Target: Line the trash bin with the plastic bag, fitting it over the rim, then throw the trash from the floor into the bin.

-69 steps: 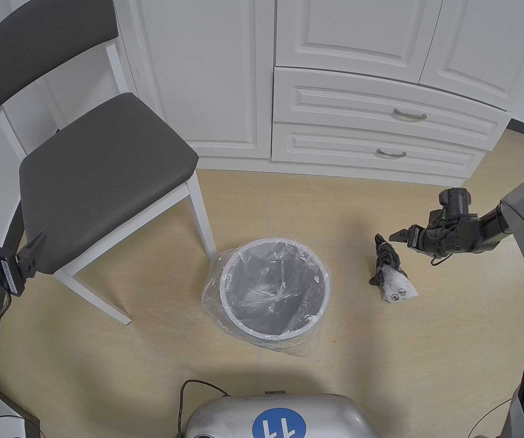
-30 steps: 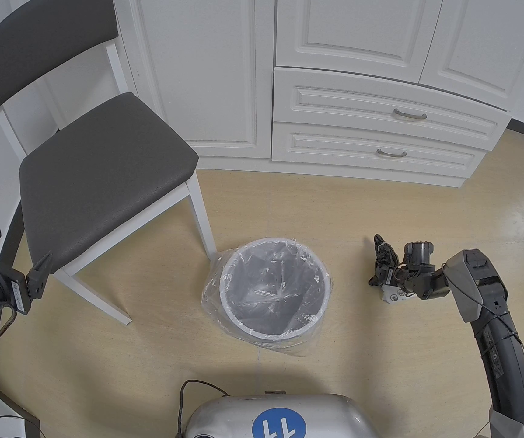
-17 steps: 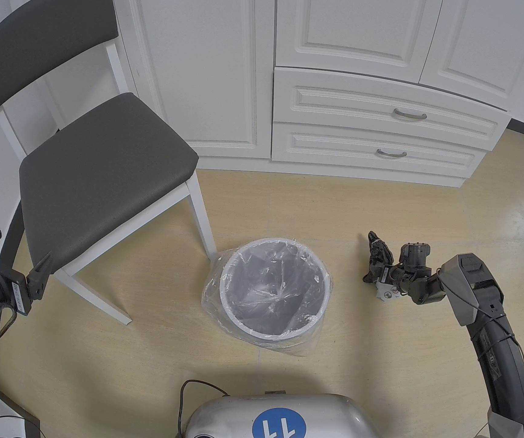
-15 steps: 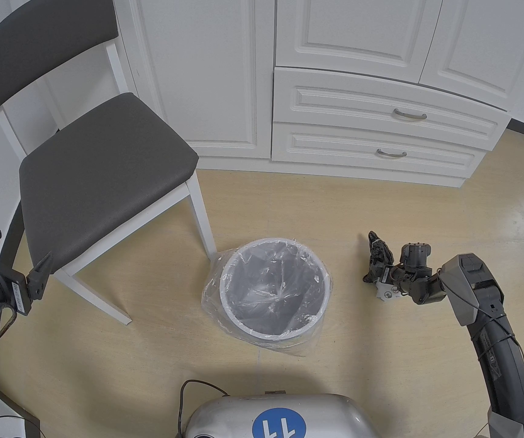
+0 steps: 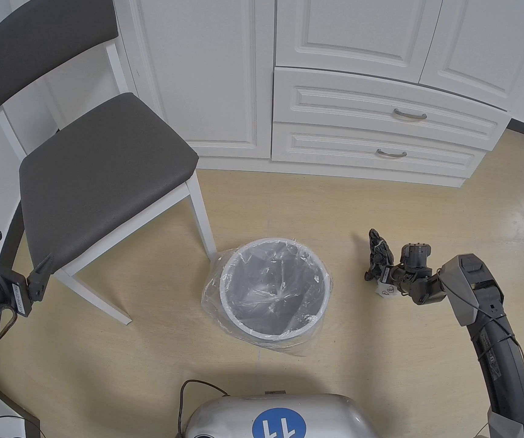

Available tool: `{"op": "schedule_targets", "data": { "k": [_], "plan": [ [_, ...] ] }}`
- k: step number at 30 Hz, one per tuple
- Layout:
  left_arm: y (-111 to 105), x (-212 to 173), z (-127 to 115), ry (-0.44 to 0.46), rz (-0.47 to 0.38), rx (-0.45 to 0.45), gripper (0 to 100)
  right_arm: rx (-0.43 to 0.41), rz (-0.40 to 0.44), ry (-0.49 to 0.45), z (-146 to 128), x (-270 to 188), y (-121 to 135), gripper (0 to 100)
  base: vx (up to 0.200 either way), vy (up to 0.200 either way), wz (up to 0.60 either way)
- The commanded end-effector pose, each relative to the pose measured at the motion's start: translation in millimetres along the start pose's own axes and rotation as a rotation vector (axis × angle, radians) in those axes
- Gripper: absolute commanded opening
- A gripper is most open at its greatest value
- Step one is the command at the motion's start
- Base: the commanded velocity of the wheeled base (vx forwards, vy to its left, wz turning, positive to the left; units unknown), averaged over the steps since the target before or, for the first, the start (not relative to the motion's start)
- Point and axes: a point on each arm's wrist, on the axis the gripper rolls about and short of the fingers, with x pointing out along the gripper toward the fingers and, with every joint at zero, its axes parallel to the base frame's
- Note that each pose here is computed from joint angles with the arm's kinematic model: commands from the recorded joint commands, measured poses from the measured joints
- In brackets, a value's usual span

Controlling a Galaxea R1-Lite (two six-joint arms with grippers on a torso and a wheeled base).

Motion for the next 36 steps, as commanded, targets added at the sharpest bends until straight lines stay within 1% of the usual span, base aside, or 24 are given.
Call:
{"op": "schedule_targets", "data": {
  "k": [1,6,14,17,21,22,23,26,27,28,29,30,32,36],
  "plan": [
    [0,0,0,0.000,-0.001,0.000,100,-0.004,0.005,-0.011,4,-1,2,0,0.000,0.000,0.00],
    [-2,-1,-2,0.001,-0.016,0.005,100,-0.009,0.021,-0.054,9,-6,7,0,0.000,0.000,0.00],
    [-1,-4,0,-0.019,-0.011,0.000,100,-0.016,0.034,-0.052,7,-17,9,0,0.000,0.000,0.00],
    [0,-4,1,-0.028,-0.009,-0.003,100,-0.020,0.034,-0.051,13,-20,10,0,0.000,0.000,0.00],
    [0,-4,1,-0.029,-0.008,-0.002,100,-0.021,0.047,-0.062,41,-40,16,0,0.000,0.000,0.00],
    [0,-4,1,-0.029,-0.008,-0.002,100,-0.021,0.047,-0.062,41,-40,16,0,0.000,0.000,0.00],
    [0,-5,1,-0.030,-0.008,-0.002,100,-0.020,0.075,-0.059,55,-54,19,0,0.000,0.000,0.00],
    [1,-8,3,-0.049,-0.004,-0.005,100,-0.021,0.108,-0.066,76,-77,24,0,0.000,0.000,0.00],
    [1,-8,3,-0.049,-0.004,-0.005,100,-0.021,0.108,-0.066,76,-77,24,0,0.000,0.000,0.00],
    [3,-11,5,-0.063,0.002,0.005,100,-0.023,0.116,-0.073,89,-93,26,0,0.000,0.000,0.00],
    [3,-11,5,-0.063,0.002,0.005,100,-0.023,0.116,-0.073,89,-93,26,0,0.000,0.000,0.00],
    [4,-14,5,-0.074,0.006,0.012,100,-0.025,0.120,-0.087,102,-109,29,0,0.000,0.000,0.00],
    [4,-16,6,-0.083,0.009,0.015,100,-0.032,0.125,-0.098,111,-123,31,0,0.000,0.000,0.00],
    [5,-18,7,-0.093,0.012,0.012,100,-0.077,0.130,-0.136,136,-165,35,0,0.000,0.000,0.00]
  ]
}}
